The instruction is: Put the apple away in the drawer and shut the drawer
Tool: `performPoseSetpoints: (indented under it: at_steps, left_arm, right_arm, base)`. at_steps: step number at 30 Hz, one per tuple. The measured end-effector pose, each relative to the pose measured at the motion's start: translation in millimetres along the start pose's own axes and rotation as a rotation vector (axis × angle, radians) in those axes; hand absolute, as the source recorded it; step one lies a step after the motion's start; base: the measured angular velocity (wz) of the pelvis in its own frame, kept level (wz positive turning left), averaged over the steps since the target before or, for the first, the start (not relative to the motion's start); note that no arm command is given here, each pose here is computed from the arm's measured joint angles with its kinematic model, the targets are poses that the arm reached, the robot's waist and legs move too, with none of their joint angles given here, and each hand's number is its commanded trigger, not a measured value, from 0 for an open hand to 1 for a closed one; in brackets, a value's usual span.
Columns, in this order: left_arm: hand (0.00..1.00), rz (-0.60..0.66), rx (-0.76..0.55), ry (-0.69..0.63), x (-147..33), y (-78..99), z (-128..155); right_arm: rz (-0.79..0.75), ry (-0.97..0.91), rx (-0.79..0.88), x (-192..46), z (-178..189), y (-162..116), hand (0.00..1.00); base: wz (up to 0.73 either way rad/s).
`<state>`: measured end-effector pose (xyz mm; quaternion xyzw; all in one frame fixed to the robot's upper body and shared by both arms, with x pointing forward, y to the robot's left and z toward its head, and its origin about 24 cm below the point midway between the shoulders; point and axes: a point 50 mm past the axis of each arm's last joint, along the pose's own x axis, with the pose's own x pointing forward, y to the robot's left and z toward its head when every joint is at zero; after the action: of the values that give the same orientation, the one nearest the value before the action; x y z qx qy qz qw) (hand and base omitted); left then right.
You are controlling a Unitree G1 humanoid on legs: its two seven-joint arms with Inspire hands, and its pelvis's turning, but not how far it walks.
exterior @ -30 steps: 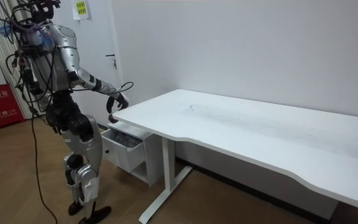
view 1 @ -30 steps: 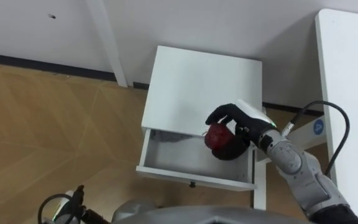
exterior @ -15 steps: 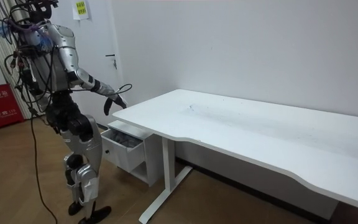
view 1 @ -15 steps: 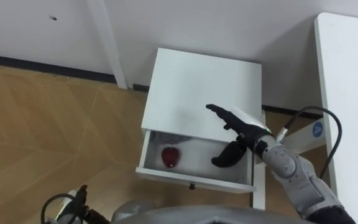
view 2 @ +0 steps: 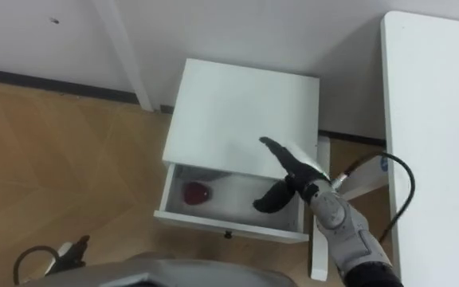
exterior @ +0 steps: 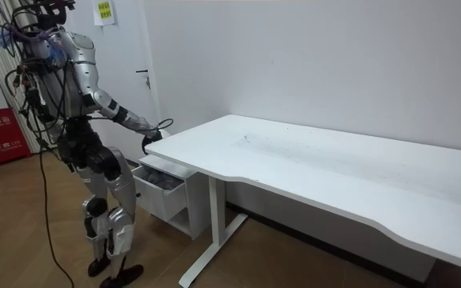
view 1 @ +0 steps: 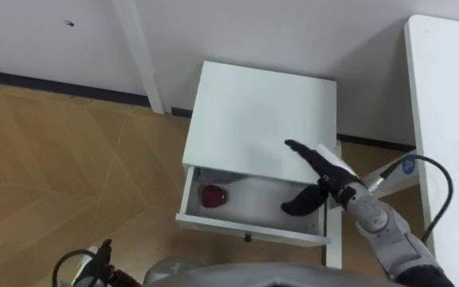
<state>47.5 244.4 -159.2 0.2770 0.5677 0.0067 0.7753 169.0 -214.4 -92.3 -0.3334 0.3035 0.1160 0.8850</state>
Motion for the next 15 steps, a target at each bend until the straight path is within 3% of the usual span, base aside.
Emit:
performPoseSetpoints:
  at_steps: [6,8,15]
  left_arm:
    - [0.0,0.002,0.016,0.059,1.6,10.8,-15.5]
    - [0.0,0.019,0.006,0.057,1.8,16.5,-16.4]
    - [0.0,0.037,-0.015,0.081,-1.5,20.9,-27.6]
  right_arm:
    - [-0.243,0.206,0.249,-13.7,-54.1,-24.8,0.0]
    - [-0.262,0.274,0.263,-21.6,-71.8,-25.4,0.0]
    - [-0.184,0.519,0.355,-45.7,-115.6,12.6,0.0]
  base:
    - [-0.14]
    - [0.09]
    - [-0.03]
